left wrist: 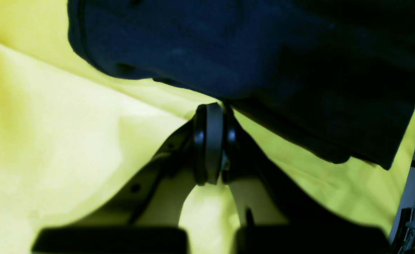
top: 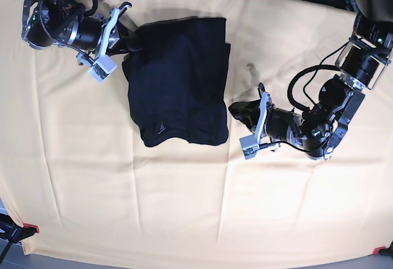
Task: Fold the T-shirt properly
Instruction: 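Press the bundle's sides with both grippers to square it, then push both grippers against the bundle's edges to tidy the stack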
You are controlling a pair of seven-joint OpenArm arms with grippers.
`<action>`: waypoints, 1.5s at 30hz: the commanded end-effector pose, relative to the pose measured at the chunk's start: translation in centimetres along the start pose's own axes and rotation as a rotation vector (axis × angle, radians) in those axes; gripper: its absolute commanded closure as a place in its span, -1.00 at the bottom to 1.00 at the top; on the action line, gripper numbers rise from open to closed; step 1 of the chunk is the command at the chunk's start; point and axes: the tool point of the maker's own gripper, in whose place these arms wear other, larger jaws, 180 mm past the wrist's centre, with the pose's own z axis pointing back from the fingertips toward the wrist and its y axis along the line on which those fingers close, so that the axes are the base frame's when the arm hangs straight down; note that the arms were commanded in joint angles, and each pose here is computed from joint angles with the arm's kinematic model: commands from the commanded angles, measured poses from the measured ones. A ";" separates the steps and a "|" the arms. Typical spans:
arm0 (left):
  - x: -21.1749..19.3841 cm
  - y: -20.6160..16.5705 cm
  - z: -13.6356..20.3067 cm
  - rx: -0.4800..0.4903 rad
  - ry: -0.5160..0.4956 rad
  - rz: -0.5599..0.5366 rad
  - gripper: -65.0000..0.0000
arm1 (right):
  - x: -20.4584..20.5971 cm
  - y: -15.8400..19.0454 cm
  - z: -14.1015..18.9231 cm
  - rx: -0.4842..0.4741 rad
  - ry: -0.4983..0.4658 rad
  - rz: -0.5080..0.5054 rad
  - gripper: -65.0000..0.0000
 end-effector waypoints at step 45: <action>10.2 -1.3 5.1 -0.132 -0.194 -0.068 1.00 | 7.6 -0.9 7.0 -0.232 -0.279 0.267 1.00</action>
